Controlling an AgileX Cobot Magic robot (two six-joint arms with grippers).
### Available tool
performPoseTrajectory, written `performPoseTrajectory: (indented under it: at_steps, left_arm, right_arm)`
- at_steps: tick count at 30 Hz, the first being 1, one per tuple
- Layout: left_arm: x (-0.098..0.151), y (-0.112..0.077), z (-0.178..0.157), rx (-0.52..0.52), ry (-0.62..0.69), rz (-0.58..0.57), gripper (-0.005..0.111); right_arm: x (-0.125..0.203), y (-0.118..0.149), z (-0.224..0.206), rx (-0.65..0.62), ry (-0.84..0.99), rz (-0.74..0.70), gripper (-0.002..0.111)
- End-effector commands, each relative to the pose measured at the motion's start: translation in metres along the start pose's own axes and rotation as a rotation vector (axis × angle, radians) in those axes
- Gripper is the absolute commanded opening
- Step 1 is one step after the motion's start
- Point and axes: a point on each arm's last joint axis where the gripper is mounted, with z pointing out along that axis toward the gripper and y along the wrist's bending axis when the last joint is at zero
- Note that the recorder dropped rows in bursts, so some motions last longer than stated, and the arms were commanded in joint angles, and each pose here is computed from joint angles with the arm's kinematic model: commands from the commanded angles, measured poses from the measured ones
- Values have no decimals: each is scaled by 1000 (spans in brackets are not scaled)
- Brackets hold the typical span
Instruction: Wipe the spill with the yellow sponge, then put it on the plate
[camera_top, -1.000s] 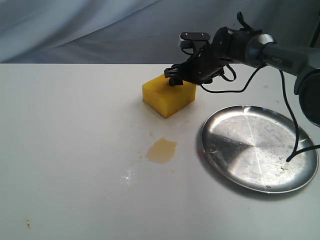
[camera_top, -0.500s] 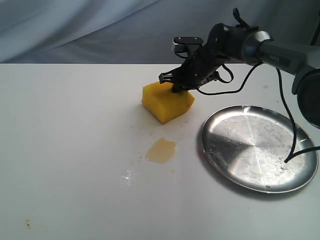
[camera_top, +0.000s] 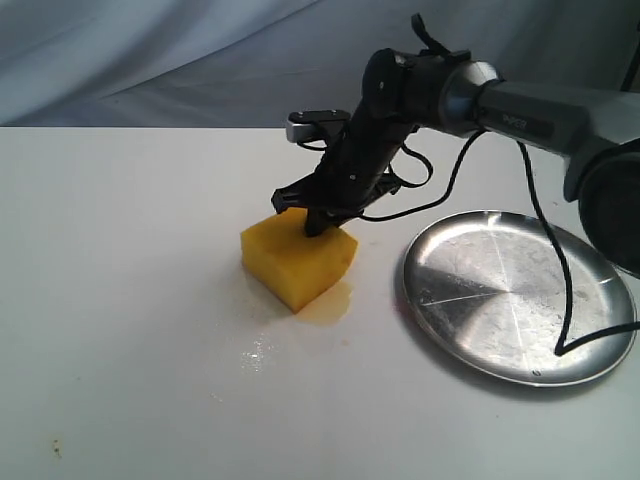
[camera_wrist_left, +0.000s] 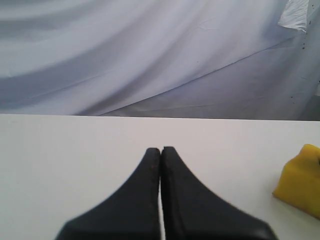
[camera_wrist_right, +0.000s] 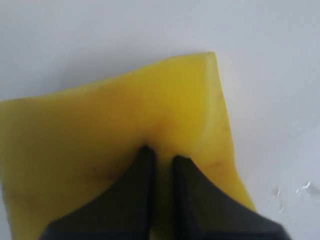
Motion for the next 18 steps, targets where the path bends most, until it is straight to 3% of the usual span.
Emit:
performPoseTrajectory:
  at_steps: [1, 18]
  left_arm:
    - [1, 0, 0, 1, -1, -2, 1]
    - [1, 0, 0, 1, -1, -2, 1]
  right_arm:
    - [29, 8, 4, 17, 110, -30, 0]
    - [98, 11, -10, 70, 73, -5, 0]
